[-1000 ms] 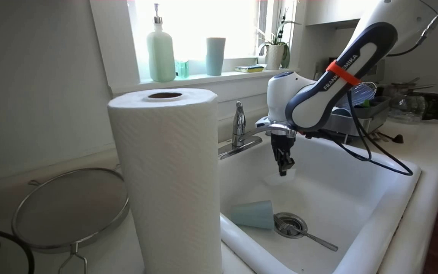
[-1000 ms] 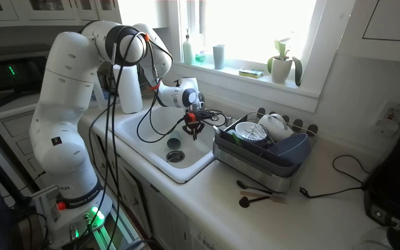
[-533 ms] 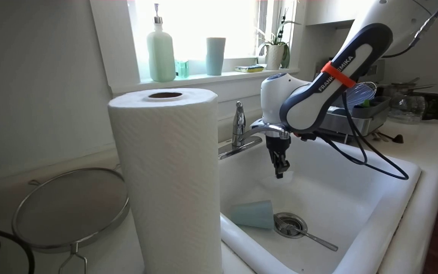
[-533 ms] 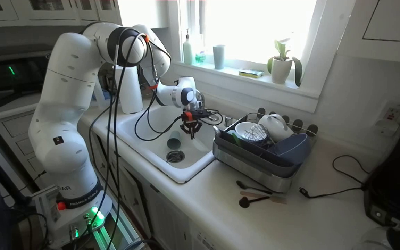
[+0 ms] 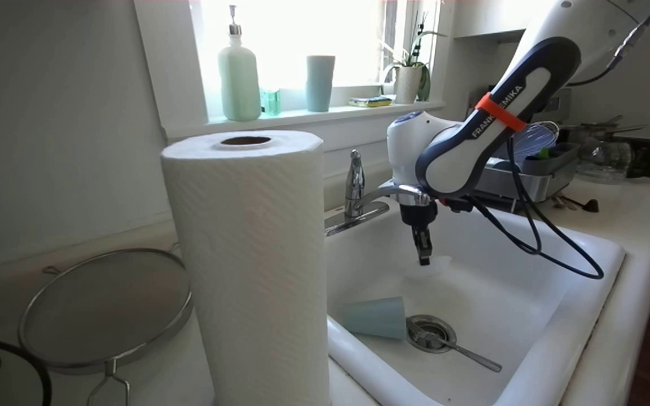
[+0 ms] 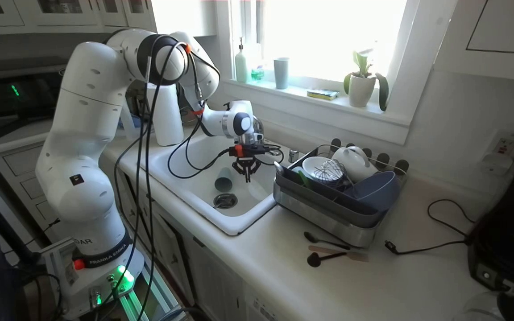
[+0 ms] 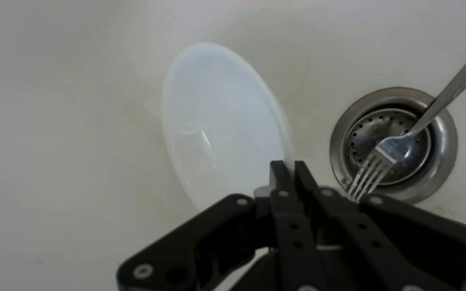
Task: Remove a white plate from the dishes drying rack and place it in the sink
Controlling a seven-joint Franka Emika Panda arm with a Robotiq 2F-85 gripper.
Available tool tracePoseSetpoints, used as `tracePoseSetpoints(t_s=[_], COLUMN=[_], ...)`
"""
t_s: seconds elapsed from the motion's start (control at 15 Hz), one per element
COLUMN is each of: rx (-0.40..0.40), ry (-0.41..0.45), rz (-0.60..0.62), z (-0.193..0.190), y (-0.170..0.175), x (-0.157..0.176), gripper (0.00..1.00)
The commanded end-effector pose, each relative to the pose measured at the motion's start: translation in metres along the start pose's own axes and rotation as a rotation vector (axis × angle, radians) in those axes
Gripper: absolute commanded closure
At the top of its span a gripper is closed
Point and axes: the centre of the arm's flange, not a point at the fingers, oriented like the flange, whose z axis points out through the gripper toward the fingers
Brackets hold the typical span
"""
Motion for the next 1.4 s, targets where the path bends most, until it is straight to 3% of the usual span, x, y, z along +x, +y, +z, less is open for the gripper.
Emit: tracePoseSetpoints(t_s=[0.0,0.73,0.8,0.87,1.33], rx=[-0.006,-0.056,-0.058,-0.061,-0.055], ry=[-0.028,-0.03,-0.031,-0.033,-0.04], rz=[-0.004,-0.072,-0.075,-0.074,-0.078], z=[0.022,0.035,0.036,0.037,0.049], y=[0.016,0.033,0.034,0.036,0.036], x=[-0.004,-0.017,-0.018,-0.019,-0.019], gripper=[0.98,0.98,0.69,0.68,0.2])
